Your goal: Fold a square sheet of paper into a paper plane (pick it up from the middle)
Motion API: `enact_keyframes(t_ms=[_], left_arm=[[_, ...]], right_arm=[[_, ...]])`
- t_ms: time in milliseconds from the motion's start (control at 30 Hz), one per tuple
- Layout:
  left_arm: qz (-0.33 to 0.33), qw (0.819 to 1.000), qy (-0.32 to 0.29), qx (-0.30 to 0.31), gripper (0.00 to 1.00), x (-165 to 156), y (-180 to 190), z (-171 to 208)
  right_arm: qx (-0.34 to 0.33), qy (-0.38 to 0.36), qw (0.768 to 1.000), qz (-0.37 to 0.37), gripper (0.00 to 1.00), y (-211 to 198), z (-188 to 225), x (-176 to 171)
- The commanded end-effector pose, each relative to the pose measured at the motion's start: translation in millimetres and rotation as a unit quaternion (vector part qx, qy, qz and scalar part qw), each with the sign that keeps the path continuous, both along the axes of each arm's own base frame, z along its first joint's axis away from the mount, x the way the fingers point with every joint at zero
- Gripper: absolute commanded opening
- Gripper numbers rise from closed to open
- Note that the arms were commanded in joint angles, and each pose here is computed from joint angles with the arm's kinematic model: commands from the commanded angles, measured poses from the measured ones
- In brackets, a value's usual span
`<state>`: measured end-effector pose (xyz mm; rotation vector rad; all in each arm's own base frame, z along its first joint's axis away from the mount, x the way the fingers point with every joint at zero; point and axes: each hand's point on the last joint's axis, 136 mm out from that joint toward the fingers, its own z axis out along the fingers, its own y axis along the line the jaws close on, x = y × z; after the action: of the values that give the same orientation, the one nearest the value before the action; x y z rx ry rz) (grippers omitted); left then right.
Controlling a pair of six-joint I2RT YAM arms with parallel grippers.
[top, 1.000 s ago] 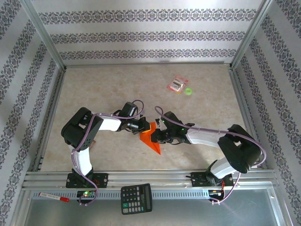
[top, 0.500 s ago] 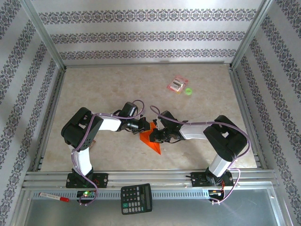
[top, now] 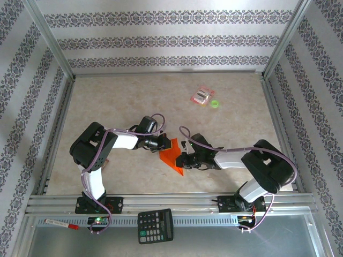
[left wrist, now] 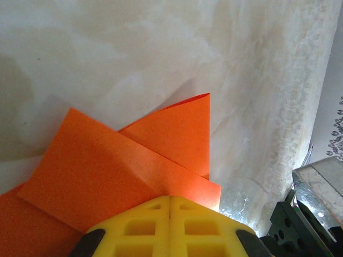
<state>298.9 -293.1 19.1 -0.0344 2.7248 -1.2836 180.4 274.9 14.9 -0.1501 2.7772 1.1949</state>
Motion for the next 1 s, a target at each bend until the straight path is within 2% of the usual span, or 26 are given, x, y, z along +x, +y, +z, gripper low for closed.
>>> enact_keyframes(t_ms=[0,467,567,700,833,967], left_arm=[[0.022,0.996,0.034,0.077,0.0,-6.8,32.4,-37.1],[0.026,0.995,0.038,0.088,0.0,-9.0,36.8,-41.9],[0.026,0.996,0.035,0.082,0.0,-7.4,34.7,-37.8],[0.023,0.998,0.025,0.048,0.01,0.2,21.6,-19.6],[0.026,1.0,-0.008,-0.01,0.14,16.5,2.9,20.4],[0.028,0.997,-0.045,-0.054,0.35,27.4,-5.7,67.1]], right_arm=[[-0.065,0.075,0.995,0.0,0.0,-30.0,-31.1,-45.6],[-0.096,0.082,0.992,-0.015,0.0,-59.6,-38.9,-89.6],[-0.079,0.062,0.995,-0.007,0.0,-57.1,-22.7,-84.6],[-0.033,-0.004,0.999,-0.013,0.03,-48.7,21.8,-55.6],[-0.029,-0.09,0.994,-0.051,0.16,-48.4,54.1,-16.7],[-0.03,-0.137,0.987,-0.075,0.26,-37.5,67.4,17.1]])
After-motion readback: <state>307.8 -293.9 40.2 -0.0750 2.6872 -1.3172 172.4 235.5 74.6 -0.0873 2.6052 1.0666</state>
